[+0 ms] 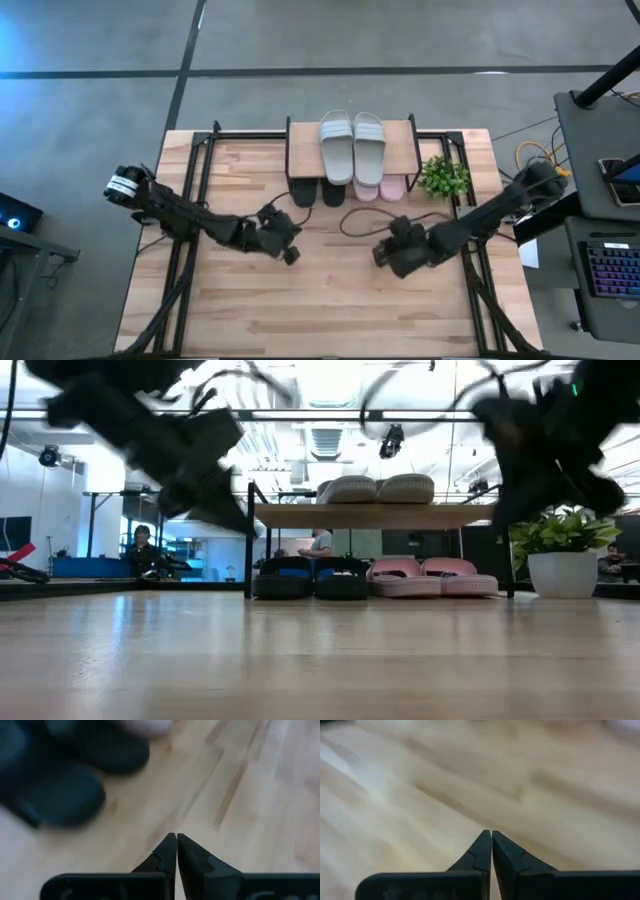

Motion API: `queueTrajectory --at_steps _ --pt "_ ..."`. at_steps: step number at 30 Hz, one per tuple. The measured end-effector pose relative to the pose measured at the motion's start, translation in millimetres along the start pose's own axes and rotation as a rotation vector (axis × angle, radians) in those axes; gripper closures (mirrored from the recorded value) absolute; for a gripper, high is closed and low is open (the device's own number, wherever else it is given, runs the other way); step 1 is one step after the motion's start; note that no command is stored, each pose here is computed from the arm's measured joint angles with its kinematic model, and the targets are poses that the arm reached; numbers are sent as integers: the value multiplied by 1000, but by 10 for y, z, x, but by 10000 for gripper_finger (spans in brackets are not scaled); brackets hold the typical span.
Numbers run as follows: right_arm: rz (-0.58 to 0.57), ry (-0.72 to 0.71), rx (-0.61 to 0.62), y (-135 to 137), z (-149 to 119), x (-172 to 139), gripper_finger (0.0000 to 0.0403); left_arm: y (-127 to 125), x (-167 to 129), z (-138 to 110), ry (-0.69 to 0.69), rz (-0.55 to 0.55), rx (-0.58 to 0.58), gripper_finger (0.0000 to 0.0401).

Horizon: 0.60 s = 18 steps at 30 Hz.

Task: Pick and place slides into the shelf
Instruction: Return to Home Position

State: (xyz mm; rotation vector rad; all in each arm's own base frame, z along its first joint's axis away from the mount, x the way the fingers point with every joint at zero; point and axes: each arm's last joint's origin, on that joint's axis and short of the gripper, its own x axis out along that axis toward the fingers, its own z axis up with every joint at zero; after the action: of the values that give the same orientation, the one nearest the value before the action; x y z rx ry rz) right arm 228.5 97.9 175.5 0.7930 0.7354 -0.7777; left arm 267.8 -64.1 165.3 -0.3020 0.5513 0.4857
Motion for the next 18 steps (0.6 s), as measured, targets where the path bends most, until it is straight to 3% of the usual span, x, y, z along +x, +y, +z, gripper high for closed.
queueTrajectory --at_steps 3,6,8,12,16,18 --pt "113 -94 -24 -9 280 -262 394 72 -3 422 -82 -78 53 401" --pt "240 -164 -60 -74 632 -571 394 204 -84 929 -192 -320 80 401" --pt "282 -223 -52 -188 790 -780 394 339 -141 1167 -249 -424 41 401" --pt "415 -342 43 -423 992 -1183 394 596 -310 1424 -336 -434 -64 401" --pt "545 -503 -37 -551 1106 -1516 394 742 -593 1567 -423 -460 -201 401" --pt "612 -554 -58 -592 1150 -1639 394 775 -715 1584 -452 -472 -215 401"
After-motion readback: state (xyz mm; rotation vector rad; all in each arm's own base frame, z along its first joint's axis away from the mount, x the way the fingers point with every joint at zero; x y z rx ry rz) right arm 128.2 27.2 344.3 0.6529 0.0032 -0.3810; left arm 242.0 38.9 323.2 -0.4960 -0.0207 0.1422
